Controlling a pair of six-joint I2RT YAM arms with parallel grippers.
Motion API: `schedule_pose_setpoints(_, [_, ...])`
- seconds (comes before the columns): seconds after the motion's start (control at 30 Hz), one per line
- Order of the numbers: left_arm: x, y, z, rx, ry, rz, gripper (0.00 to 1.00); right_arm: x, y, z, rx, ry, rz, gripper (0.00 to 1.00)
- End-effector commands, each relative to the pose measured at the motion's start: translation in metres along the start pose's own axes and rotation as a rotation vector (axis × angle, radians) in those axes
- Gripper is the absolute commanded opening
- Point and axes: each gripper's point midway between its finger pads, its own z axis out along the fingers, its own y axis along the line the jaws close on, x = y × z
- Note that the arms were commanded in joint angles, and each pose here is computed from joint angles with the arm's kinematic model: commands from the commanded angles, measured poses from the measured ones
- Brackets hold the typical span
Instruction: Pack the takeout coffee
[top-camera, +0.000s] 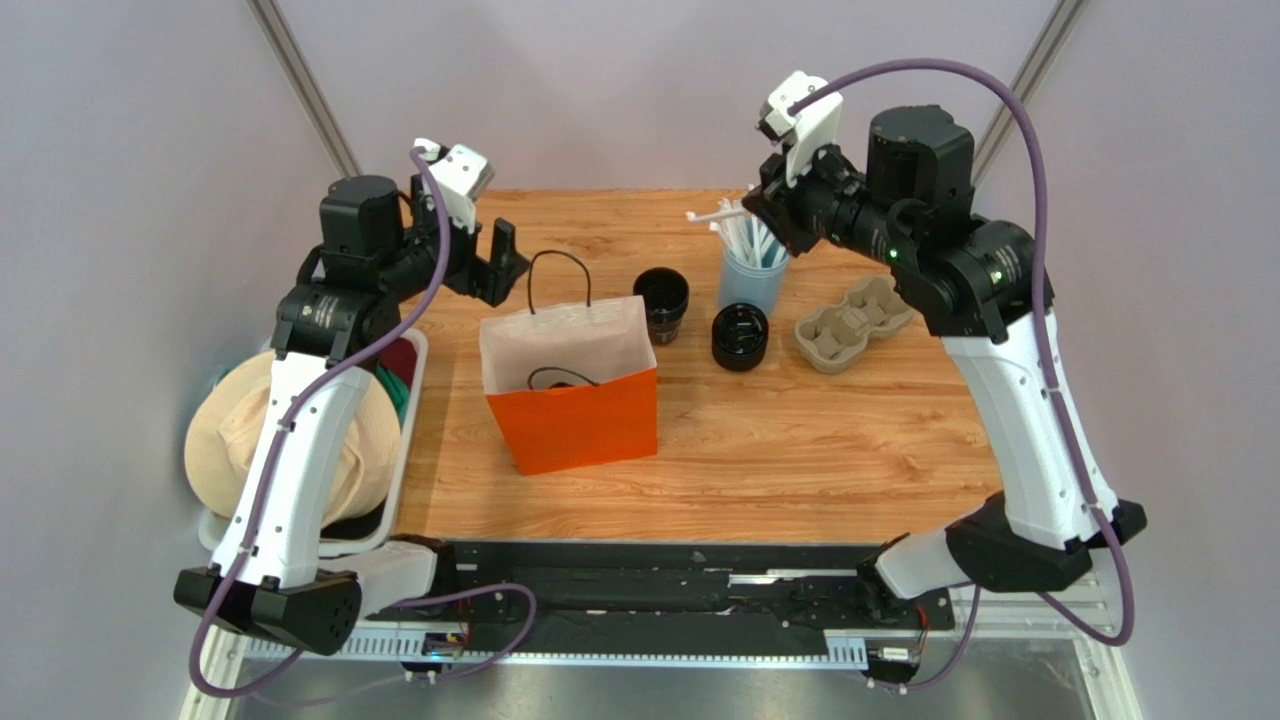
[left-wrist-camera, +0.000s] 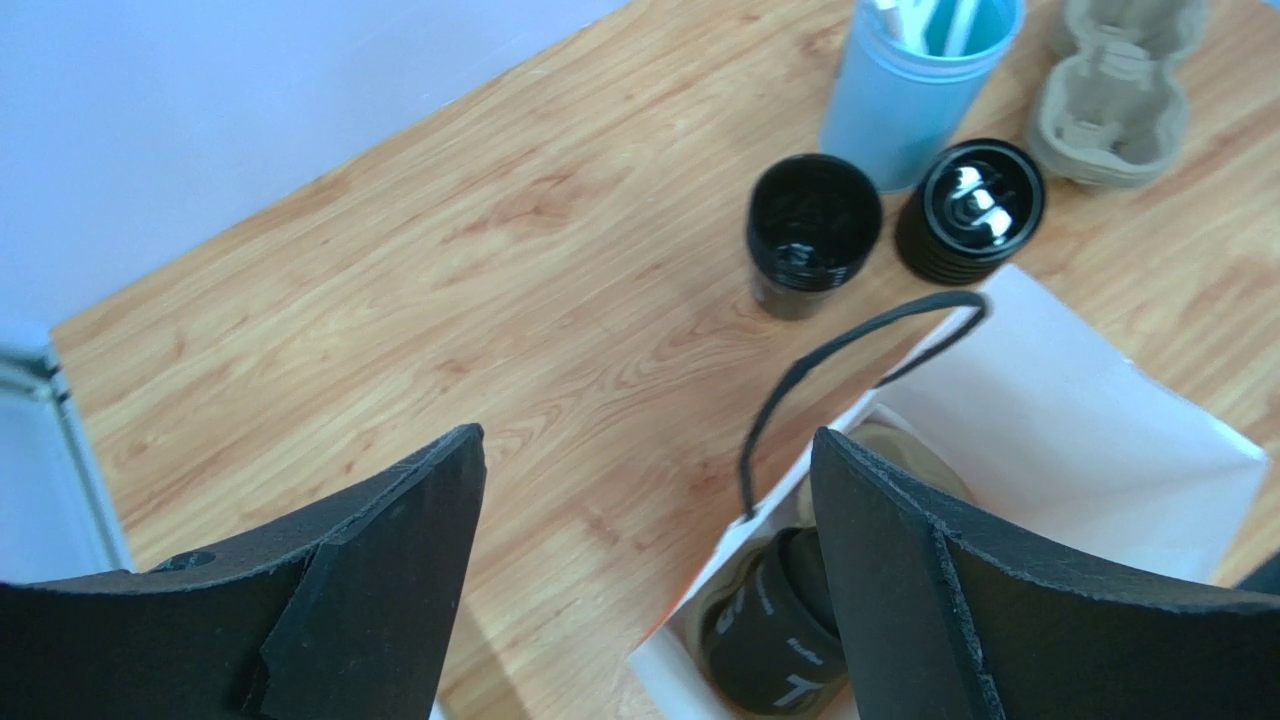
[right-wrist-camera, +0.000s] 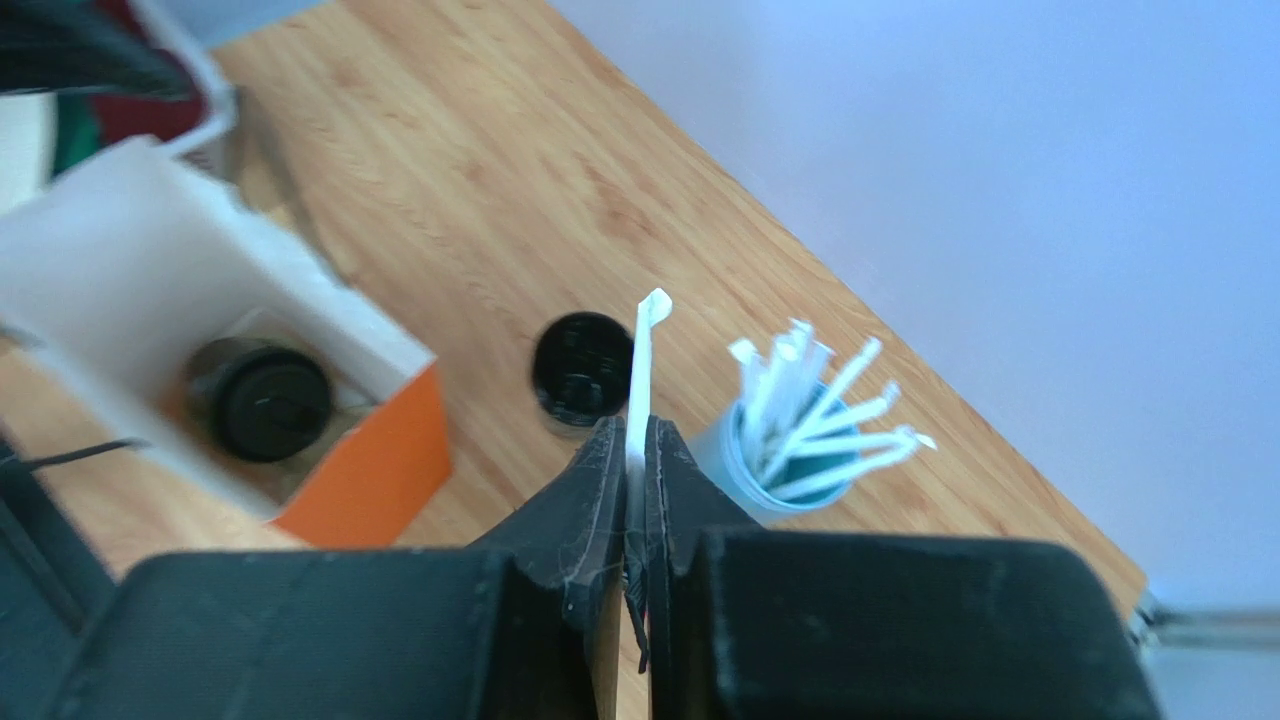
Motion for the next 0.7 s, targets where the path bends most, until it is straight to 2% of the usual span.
schedule_pose_setpoints(0.0, [-0.007,0.019,-0.021,-0.088,-0.05,-0.012,0.89,-0.021,0.049,-0.022,-0.167,-0.066,-0.029,0.08])
schedule_pose_setpoints(0.23, [-0.003,0.026,-0.035,-0.128,-0.077,-0.025,0.9,-0.025,0.107,-0.025,-0.42,-0.077,0.047,0.08])
schedule_pose_setpoints(0.67, [0.006,0.026,-0.037,-0.136,-0.079,-0.035,0.91,0.047,0.182,0.038,-0.597,0.175,0.017,0.07])
